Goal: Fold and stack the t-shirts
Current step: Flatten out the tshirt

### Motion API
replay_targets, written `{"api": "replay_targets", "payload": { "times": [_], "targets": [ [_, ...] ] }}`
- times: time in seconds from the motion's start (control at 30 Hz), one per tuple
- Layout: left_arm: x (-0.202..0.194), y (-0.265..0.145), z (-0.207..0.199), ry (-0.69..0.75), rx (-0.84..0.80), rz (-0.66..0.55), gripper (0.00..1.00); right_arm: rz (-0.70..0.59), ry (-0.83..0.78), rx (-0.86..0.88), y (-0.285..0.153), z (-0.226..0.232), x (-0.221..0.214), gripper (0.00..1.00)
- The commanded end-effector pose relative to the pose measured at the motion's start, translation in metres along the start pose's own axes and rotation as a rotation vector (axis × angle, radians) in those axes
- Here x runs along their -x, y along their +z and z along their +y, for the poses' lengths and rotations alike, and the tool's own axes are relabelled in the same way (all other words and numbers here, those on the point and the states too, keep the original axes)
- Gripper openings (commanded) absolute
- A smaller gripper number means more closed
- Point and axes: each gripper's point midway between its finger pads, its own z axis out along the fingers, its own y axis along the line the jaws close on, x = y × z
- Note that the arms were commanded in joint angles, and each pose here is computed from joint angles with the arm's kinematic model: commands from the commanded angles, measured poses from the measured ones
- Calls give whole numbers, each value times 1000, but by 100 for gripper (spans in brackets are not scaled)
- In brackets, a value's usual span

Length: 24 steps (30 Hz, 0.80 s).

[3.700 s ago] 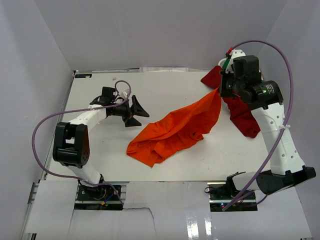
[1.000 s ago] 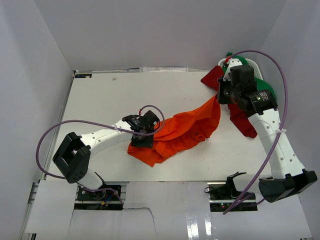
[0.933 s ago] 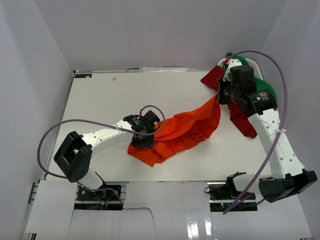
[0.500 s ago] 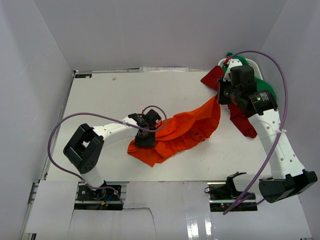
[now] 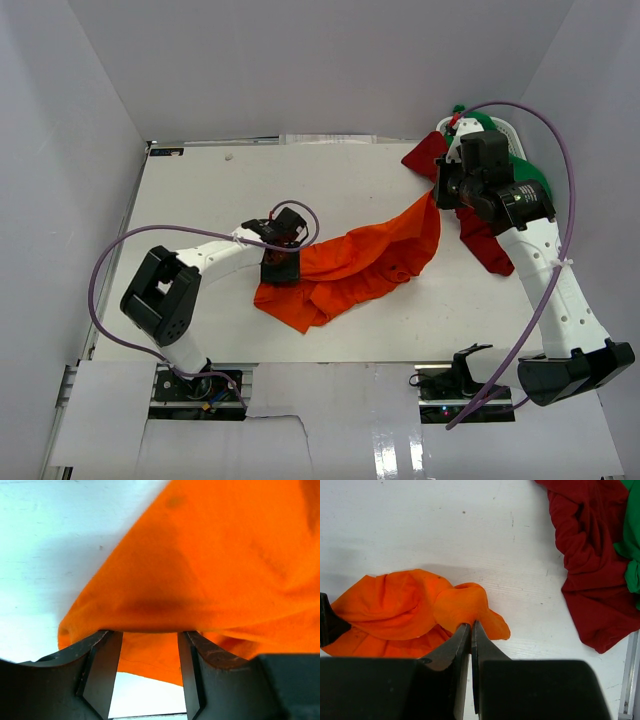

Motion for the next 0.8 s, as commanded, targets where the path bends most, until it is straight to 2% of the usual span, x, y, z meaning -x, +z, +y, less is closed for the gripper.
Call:
{"api": "replay_targets", "payload": {
  "times": [0.0,0.2,0.37,0.77],
  "targets": [
    [9,-5,1,-14,-28,-29,58,-53,-10,17,-3,2,10,8],
    [8,-2,5,-32,-24,-17,57,-47,-14,20,-2,2,8,8],
    [-1,10,2,-27,-34,36,40,-52,-16,24,-2,3,8,8],
    [-4,14,9,-25,0,43,37,-54,-18,27,-3,3,8,8]
  ]
}}
